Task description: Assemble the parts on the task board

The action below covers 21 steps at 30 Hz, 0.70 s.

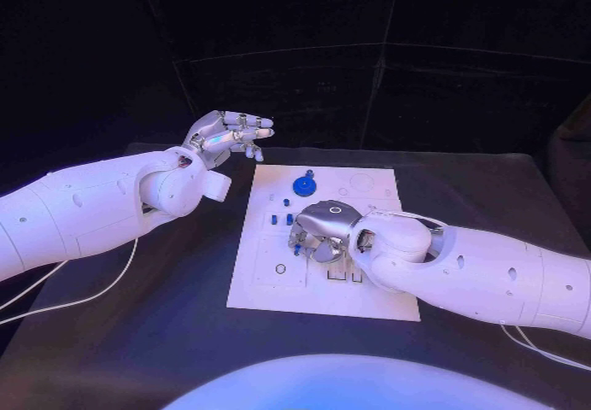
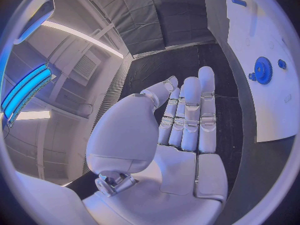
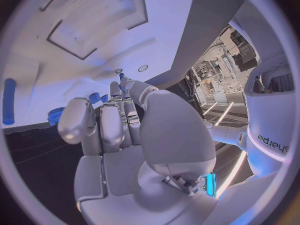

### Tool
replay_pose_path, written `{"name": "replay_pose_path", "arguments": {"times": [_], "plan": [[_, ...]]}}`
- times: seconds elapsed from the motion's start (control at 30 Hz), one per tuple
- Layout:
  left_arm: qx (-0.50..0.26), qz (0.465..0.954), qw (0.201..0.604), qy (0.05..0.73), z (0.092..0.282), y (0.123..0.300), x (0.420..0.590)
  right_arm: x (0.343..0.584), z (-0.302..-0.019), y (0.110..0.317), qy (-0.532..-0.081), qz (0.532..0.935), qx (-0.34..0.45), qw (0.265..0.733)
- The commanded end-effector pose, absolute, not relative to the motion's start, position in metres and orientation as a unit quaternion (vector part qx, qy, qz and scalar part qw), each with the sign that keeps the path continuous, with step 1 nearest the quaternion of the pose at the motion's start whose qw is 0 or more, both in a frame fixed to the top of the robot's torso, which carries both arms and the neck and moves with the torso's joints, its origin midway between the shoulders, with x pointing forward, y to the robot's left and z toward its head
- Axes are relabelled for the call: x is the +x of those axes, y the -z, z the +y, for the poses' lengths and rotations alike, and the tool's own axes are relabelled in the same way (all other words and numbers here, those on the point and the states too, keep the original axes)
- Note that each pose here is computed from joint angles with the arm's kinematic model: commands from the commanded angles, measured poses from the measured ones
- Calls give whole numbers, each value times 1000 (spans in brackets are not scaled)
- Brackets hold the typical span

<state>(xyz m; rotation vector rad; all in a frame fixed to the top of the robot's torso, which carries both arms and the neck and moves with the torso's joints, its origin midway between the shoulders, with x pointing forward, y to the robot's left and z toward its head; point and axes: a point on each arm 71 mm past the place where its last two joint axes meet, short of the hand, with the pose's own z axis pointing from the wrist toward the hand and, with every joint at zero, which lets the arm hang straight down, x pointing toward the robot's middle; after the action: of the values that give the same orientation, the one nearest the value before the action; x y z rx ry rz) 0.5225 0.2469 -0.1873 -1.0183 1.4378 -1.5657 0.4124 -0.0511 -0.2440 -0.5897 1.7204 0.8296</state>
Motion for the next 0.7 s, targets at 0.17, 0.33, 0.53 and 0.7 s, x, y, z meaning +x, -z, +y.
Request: {"name": "replay_pose_path", "arguments": {"times": [0.17,0.33,0.53,0.7], "plan": [[-395,557,381,623,246,185,523,413,-49,246,-337,725,-263,540],[-395,558,380,623,246,185,523,414,-49,248,-325,730,-271,537],[-396,559,380,622,246,185,523,414,-49,250,-316,733,-280,533],[-396,559,380,621,246,186,523,414,-48,250,-314,732,-284,533]]}}
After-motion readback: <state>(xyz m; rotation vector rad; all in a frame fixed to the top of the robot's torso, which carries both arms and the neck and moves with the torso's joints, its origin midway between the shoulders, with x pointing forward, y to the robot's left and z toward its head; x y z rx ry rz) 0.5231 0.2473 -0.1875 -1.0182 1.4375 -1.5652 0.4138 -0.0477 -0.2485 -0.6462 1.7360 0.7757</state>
